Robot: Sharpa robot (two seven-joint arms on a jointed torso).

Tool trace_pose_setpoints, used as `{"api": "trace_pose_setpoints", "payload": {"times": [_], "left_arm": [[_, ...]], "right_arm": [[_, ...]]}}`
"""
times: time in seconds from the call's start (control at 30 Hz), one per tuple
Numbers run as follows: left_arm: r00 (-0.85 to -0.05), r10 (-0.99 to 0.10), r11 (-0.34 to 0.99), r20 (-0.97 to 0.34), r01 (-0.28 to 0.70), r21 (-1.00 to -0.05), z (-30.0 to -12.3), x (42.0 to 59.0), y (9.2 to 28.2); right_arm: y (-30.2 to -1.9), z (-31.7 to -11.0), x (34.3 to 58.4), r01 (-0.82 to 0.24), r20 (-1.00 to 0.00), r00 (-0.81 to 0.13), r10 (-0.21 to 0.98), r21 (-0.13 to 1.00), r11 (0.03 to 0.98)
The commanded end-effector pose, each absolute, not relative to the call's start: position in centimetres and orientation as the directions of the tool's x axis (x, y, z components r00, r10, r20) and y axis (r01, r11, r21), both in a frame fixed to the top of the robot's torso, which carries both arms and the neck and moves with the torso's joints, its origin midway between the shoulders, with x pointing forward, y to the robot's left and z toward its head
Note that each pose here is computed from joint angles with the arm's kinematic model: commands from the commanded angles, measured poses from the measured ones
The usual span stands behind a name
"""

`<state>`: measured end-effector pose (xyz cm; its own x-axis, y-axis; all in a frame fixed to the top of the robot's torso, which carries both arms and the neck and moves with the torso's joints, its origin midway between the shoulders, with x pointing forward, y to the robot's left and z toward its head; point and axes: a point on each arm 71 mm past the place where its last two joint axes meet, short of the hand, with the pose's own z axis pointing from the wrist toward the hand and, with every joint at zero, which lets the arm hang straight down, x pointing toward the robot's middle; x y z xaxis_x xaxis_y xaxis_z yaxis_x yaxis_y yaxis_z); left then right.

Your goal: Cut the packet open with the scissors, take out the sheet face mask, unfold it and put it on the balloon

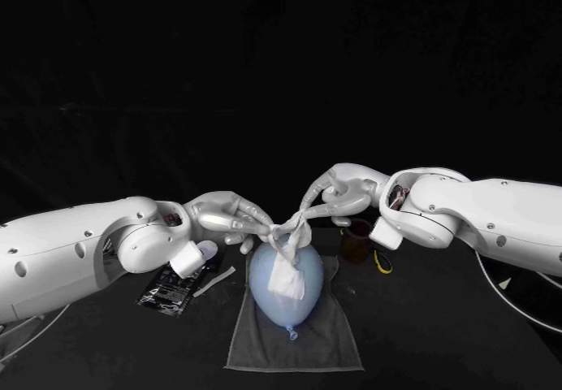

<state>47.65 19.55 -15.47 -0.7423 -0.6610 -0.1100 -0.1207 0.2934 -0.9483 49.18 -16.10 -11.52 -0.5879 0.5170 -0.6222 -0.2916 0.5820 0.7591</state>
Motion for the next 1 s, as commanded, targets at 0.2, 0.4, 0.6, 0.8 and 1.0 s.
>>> {"api": "trace_pose_setpoints", "payload": {"times": [0.2, 0.4, 0.6, 0.8, 1.0], "left_arm": [[-0.633, -0.755, 0.316, -0.171, -0.122, -0.941, -15.7, 49.5, 20.5], [-0.595, -0.769, 0.36, -0.236, -0.097, -0.928, -15.8, 50.8, 20.5], [-0.583, -0.754, 0.417, -0.302, -0.071, -0.906, -15.9, 51.5, 20.0], [-0.56, -0.752, 0.466, -0.348, -0.078, -0.882, -16.1, 52.1, 19.5], [-0.53, -0.758, 0.503, -0.38, -0.103, -0.858, -16.4, 52.6, 19.6]], "right_arm": [[-16.1, -11.3, 50.7, -0.357, -0.756, -0.455, 0.47, 0.639, 0.682], [-15.5, -11.6, 51.9, -0.357, -0.784, -0.422, 0.455, 0.605, 0.711], [-14.4, -12.6, 52.7, -0.362, -0.8, -0.41, 0.438, 0.583, 0.727], [-13.6, -13.8, 53.3, -0.365, -0.816, -0.397, 0.42, 0.561, 0.743], [-13.2, -14.7, 54.0, -0.358, -0.82, -0.395, 0.413, 0.552, 0.753]]}}
